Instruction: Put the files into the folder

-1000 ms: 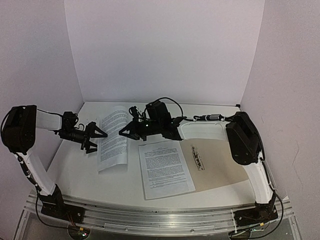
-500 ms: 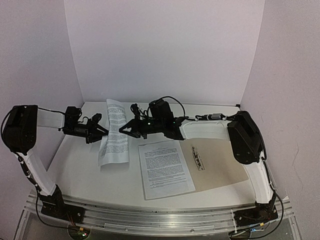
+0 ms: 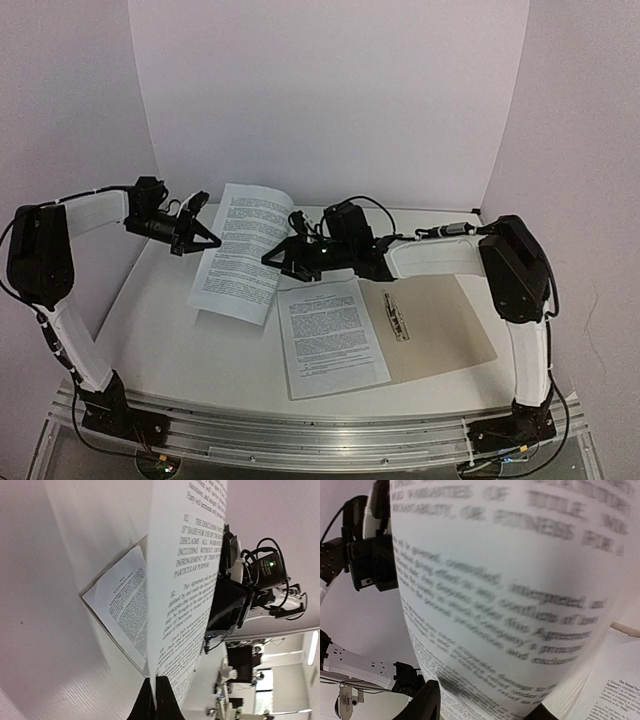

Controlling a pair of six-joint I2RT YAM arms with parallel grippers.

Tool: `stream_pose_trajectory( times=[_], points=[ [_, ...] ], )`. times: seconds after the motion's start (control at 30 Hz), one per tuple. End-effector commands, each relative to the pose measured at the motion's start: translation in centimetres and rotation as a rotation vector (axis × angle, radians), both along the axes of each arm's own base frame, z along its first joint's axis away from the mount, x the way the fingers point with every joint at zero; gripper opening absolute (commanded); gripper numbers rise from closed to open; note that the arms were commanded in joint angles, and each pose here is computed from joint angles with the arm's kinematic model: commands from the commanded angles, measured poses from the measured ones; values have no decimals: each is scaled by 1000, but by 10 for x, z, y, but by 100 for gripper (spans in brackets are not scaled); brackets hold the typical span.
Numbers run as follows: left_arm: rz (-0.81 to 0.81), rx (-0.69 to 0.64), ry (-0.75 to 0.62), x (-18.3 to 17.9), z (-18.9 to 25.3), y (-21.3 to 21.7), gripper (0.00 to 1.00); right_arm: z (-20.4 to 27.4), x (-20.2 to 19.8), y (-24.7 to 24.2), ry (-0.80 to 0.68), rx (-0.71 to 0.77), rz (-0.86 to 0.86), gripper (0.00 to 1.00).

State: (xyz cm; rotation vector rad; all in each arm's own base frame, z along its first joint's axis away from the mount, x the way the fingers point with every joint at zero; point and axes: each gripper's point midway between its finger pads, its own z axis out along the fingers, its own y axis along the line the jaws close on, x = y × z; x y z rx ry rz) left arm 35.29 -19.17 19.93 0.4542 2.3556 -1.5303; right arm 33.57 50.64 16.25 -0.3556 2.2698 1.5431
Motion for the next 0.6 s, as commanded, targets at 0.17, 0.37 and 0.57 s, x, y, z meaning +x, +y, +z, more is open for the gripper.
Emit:
stream_pose_trajectory(
  times=[0.17, 0.37, 0.57],
  points=[
    [-238, 649, -777, 13, 64, -35, 0, 48, 18, -91, -180, -36, -180, 88],
    [-137, 937, -1207, 35, 141, -42, 0, 65, 19, -141, -387, -134, -307, 98],
    [-29, 875, -1395, 27, 221, -59, 0, 103, 15, -146, -633, -90, -293, 98]
  ],
)
